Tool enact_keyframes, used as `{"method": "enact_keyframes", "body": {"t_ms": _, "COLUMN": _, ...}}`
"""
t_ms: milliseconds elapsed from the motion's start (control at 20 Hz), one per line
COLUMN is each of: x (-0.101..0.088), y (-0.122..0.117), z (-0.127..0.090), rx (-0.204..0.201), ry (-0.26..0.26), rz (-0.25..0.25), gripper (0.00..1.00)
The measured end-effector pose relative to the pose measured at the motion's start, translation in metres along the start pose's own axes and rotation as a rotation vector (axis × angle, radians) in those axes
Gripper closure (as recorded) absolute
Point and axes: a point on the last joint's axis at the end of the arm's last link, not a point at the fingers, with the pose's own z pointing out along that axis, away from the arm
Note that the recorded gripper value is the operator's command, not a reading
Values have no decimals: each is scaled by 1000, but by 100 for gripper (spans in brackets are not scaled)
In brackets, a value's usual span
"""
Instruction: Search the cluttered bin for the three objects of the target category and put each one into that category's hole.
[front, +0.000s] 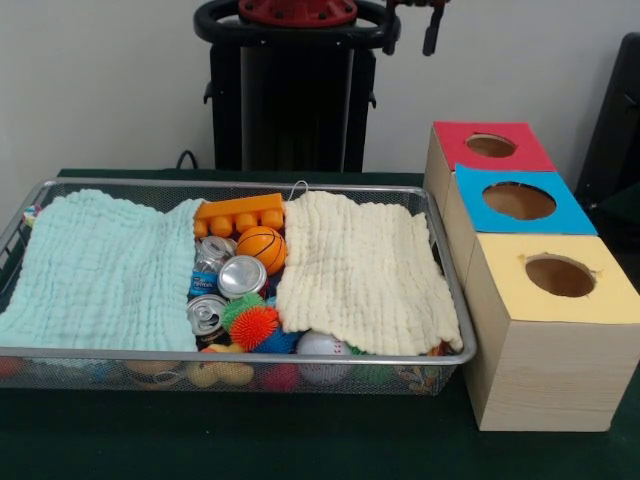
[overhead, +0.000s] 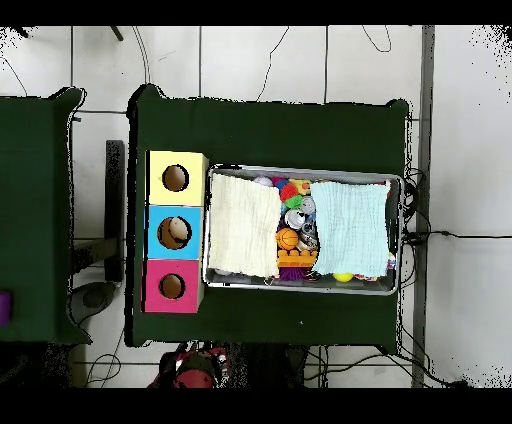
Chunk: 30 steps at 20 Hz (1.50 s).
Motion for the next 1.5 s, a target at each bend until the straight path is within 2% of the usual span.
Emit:
{"method": "enact_keyframes", "body": {"t_ms": 300, "x": -7, "y": -31, "z": 16, "rx": 20, "ry": -2, "rz": -1, "gripper": 0}}
{"method": "enact_keyframes", "body": {"t_ms": 800, "x": -27, "y": -74, "z": 48, "rx": 54, "ry": -80, "rz": -45, "gripper": 0}}
{"method": "enact_keyframes", "body": {"t_ms": 1250, "x": -40, "y": -94, "z": 74, "rx": 65, "ry": -134, "rz": -100, "gripper": 0}}
{"method": "enact_keyframes", "body": {"t_ms": 1500, "x": -46, "y": -96, "z": 86, "rx": 64, "ry": -165, "rz": -127, "gripper": 0}}
